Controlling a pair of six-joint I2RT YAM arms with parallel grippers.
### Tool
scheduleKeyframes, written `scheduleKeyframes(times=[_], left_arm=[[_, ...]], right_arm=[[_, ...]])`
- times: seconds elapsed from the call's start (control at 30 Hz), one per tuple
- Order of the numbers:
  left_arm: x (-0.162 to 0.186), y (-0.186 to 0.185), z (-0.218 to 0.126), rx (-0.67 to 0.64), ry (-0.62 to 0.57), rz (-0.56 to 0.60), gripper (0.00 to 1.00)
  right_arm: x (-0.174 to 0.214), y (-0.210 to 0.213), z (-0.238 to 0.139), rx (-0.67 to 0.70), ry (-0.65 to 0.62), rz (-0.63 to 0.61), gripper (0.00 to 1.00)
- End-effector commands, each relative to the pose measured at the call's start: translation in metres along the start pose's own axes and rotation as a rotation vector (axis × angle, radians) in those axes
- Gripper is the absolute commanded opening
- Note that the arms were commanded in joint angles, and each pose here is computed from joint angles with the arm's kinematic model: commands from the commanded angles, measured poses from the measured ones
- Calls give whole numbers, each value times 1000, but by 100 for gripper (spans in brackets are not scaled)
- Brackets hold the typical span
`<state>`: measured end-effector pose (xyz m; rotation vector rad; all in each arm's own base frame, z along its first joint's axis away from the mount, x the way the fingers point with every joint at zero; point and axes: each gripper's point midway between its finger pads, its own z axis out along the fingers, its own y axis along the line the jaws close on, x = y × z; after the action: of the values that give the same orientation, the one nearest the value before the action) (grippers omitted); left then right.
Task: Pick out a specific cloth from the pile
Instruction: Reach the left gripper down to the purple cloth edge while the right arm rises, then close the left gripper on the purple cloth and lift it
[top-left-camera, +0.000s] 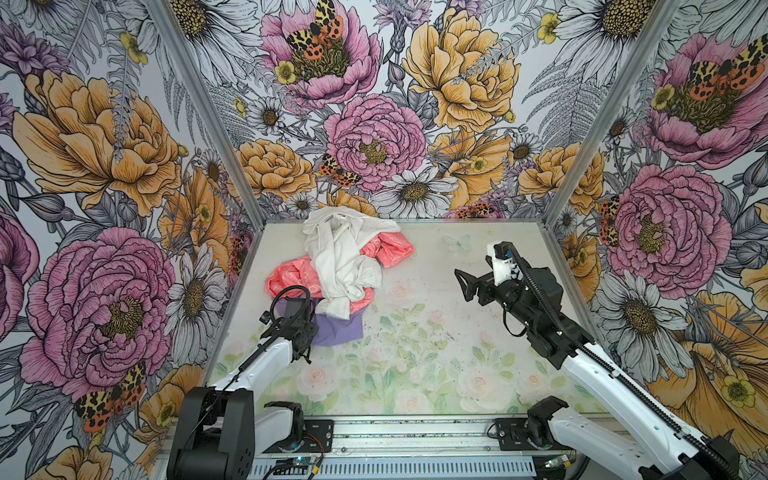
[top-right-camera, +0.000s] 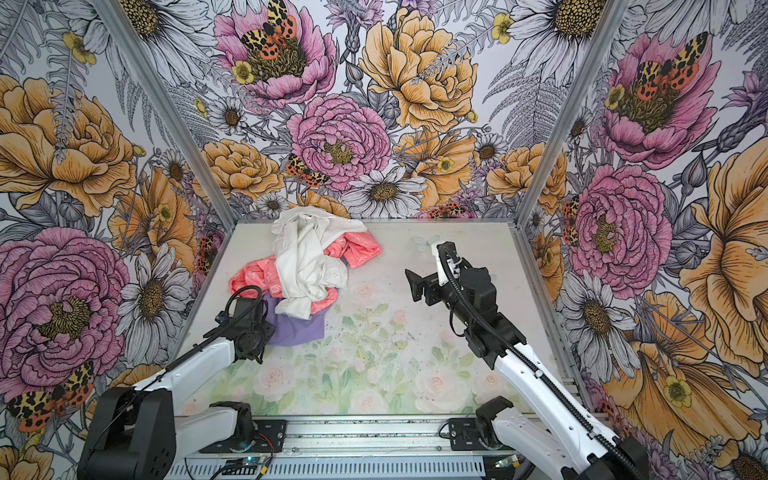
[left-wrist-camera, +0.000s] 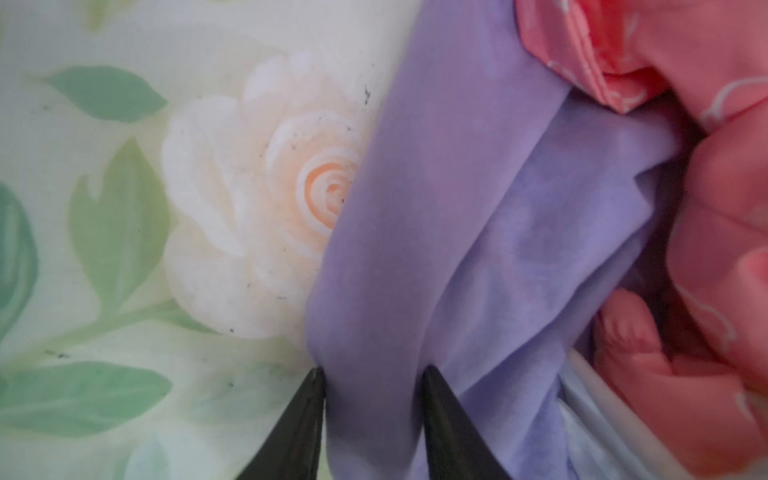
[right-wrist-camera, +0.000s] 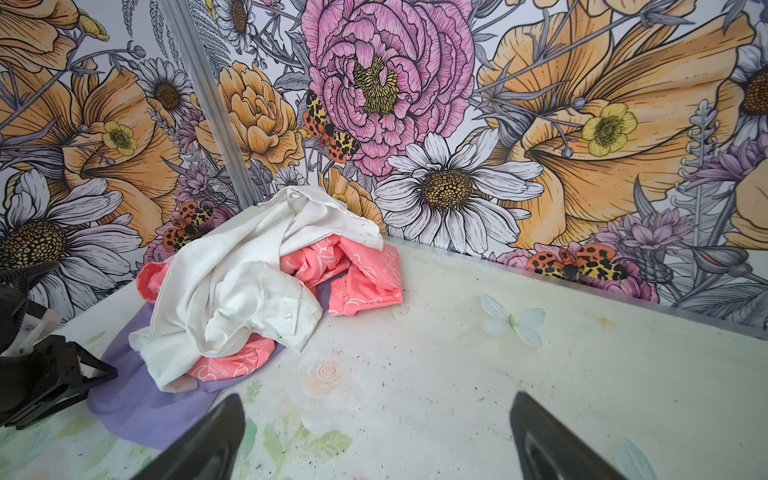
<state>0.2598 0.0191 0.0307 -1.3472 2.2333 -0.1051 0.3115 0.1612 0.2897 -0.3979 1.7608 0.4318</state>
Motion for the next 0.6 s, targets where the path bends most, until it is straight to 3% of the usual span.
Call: scheduleKeyframes(times=[0.0,0.27,0.57], left_arm=[[-6,-13,1,49,-7,-16,31],[-16,-24,-7,89,-36,-9,0],[-46,-50,-41,200,-138,-3,0]], right_arm=[[-14,0,-4,12,-33,5,100],[-10,-1,-7,21,-33,2,99],[-13,0,-10,17,-40,-3,99]])
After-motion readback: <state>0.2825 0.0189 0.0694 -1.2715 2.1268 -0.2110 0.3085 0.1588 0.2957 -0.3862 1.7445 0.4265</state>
